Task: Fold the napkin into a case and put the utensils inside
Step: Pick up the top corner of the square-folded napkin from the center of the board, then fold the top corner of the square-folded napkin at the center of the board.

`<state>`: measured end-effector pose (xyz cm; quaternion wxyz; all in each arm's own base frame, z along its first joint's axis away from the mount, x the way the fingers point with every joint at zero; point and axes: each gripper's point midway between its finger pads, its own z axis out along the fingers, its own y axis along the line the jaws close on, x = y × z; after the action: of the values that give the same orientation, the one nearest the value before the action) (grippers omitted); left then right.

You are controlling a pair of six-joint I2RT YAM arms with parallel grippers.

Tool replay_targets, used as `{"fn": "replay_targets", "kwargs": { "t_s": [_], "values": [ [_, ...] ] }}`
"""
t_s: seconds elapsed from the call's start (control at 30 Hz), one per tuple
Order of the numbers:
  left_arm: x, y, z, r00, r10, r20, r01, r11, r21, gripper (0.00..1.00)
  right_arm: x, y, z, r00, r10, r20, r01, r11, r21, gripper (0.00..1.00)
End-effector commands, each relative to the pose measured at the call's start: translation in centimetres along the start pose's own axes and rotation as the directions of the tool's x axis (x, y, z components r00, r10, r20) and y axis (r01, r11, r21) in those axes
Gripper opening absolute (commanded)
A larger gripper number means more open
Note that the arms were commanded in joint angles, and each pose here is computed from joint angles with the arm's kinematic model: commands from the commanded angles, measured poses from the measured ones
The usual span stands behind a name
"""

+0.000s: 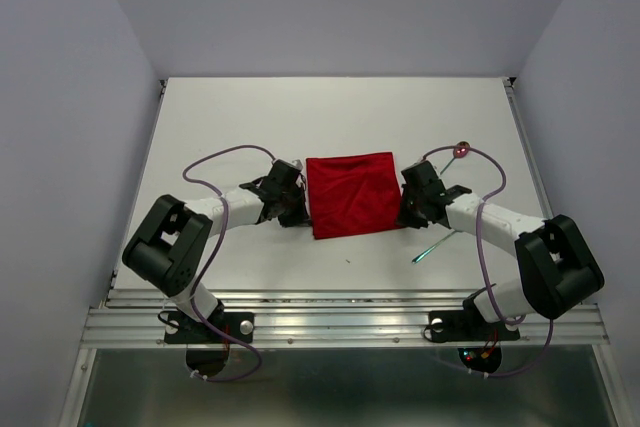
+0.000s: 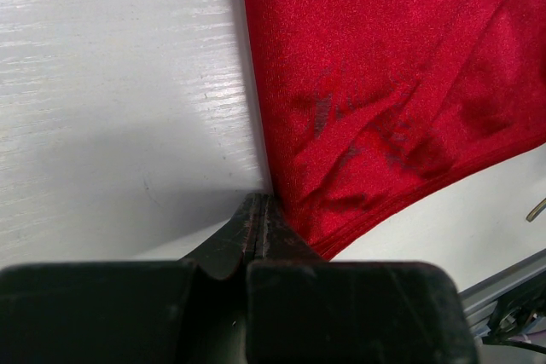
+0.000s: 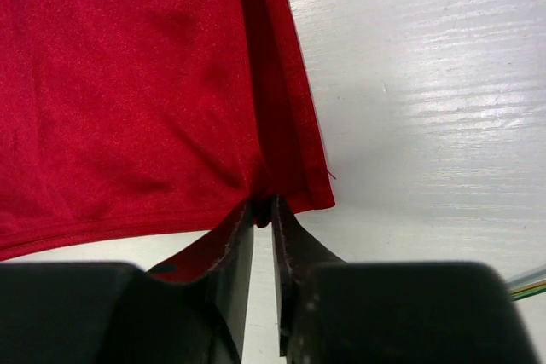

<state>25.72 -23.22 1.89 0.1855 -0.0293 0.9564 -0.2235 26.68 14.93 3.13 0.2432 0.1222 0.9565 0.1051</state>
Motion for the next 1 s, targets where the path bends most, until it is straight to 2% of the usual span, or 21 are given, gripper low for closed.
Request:
{"fn": "replay_targets", "kwargs": {
  "t_s": [0.0,0.03,0.2,0.53,0.97],
  "values": [
    [0.0,-0.4,0.0,0.999,0.032,-0.011,-0.032,1.000,0.000,0.00,-2.3,1.7,-0.8,0.997,0.009,0.073,-0.007,0.999,-0.033,0.17],
    [0.0,-0.4,0.0,0.999,0.032,-0.010,-0.032,1.000,-0.002,0.00,-2.5,1.8,-0.8,0.997,0.008,0.077,-0.006,0.999,-0.038,0.12],
    [0.0,-0.4,0.0,0.999,0.032,-0.011,-0.032,1.000,0.000,0.00,-2.9,2.3,-1.0,0.997,-0.002,0.083,0.006,0.999,-0.051,0.01],
    [-0.4,-0.6,-0.1,0.999,0.040,-0.004,-0.040,0.999,0.003,0.00,-4.3,4.5,-1.2,0.996,-0.010,0.084,0.020,0.994,-0.112,0.01],
    [-1.3,-0.8,-0.7,0.998,0.053,0.015,-0.053,0.998,-0.019,0.00,-7.4,10.8,0.2,0.995,-0.063,0.082,0.079,0.975,-0.210,0.03]
  ]
}}
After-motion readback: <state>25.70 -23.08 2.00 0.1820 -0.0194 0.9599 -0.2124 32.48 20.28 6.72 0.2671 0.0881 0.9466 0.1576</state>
